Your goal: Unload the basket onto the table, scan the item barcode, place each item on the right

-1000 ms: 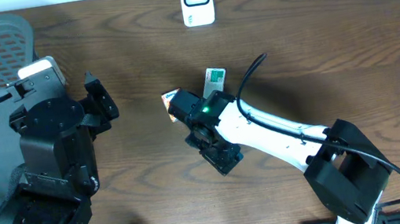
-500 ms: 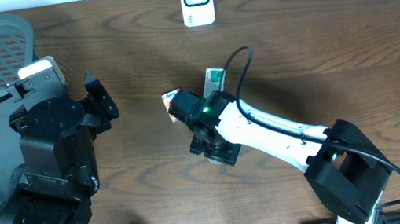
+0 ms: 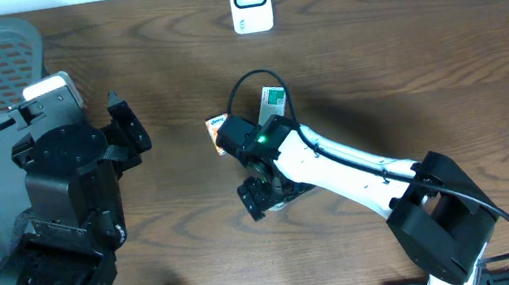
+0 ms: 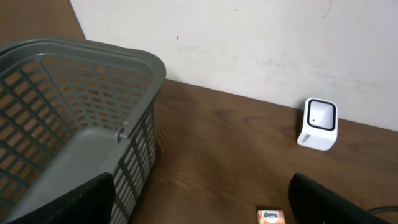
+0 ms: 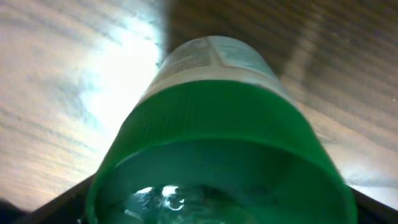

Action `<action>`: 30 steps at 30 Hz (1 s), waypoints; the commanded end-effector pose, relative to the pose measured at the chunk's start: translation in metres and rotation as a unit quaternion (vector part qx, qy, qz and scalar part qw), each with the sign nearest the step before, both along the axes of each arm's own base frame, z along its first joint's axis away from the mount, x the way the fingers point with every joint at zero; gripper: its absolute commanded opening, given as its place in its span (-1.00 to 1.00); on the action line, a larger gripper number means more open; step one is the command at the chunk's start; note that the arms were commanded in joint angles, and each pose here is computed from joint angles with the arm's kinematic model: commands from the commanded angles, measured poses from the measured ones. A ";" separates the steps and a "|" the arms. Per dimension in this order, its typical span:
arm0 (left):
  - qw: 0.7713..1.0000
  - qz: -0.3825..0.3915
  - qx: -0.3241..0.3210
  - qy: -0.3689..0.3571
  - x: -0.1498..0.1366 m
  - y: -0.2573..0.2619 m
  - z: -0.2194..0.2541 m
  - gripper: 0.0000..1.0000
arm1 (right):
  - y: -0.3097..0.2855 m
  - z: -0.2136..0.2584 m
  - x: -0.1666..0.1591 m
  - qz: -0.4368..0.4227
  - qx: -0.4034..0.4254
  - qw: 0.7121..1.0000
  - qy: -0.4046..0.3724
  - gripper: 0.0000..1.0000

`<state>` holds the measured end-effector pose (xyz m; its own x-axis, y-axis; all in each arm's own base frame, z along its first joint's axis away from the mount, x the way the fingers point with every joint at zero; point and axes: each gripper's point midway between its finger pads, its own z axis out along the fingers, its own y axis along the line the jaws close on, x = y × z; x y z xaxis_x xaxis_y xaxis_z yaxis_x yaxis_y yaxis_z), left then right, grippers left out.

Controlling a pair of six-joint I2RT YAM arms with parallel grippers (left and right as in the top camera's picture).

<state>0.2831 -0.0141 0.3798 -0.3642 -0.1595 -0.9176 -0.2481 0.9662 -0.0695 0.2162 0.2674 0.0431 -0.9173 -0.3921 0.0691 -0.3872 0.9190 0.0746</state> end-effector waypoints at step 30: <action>1.000 0.006 0.001 0.002 -0.001 0.002 -0.003 0.79 | 0.007 0.004 0.005 -0.561 -0.032 0.826 0.039 0.99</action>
